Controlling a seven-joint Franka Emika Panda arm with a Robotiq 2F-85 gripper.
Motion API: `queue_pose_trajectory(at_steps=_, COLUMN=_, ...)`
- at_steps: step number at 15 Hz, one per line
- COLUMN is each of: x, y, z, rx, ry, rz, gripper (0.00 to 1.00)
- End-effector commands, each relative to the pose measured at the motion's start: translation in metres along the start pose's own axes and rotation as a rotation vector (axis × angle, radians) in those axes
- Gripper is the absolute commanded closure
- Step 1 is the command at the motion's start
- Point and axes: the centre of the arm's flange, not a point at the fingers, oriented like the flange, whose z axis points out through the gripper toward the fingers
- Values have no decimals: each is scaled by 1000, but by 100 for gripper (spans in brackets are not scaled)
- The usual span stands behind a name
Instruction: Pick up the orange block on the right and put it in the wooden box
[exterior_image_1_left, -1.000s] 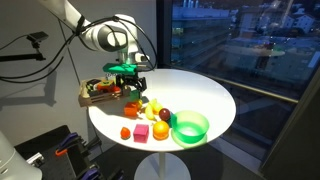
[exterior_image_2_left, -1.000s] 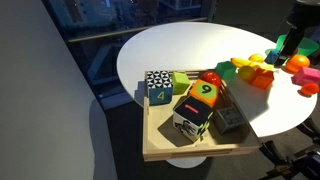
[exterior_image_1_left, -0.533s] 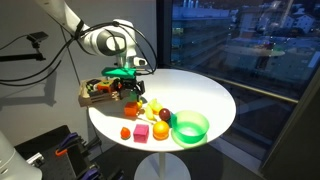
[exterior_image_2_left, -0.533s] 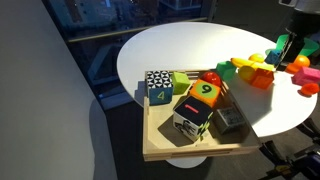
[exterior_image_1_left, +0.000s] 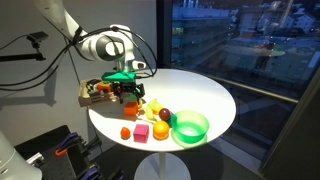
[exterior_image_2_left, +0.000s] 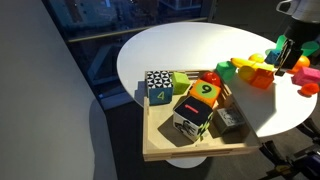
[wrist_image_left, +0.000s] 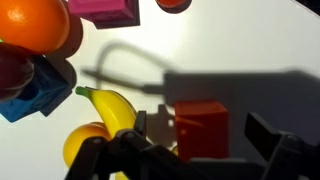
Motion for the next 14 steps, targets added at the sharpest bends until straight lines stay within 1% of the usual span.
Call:
queue_pose_trajectory(at_steps=1, x=0, y=0, z=1, rx=1, ry=-1, rz=0, gripper=0)
queue_pose_trajectory(at_steps=8, x=0, y=0, z=1, rx=1, ry=-1, rz=0, gripper=0)
queue_pose_trajectory(at_steps=14, x=6, y=-4, z=7, rx=7, ry=30, rz=-33, gripper=0)
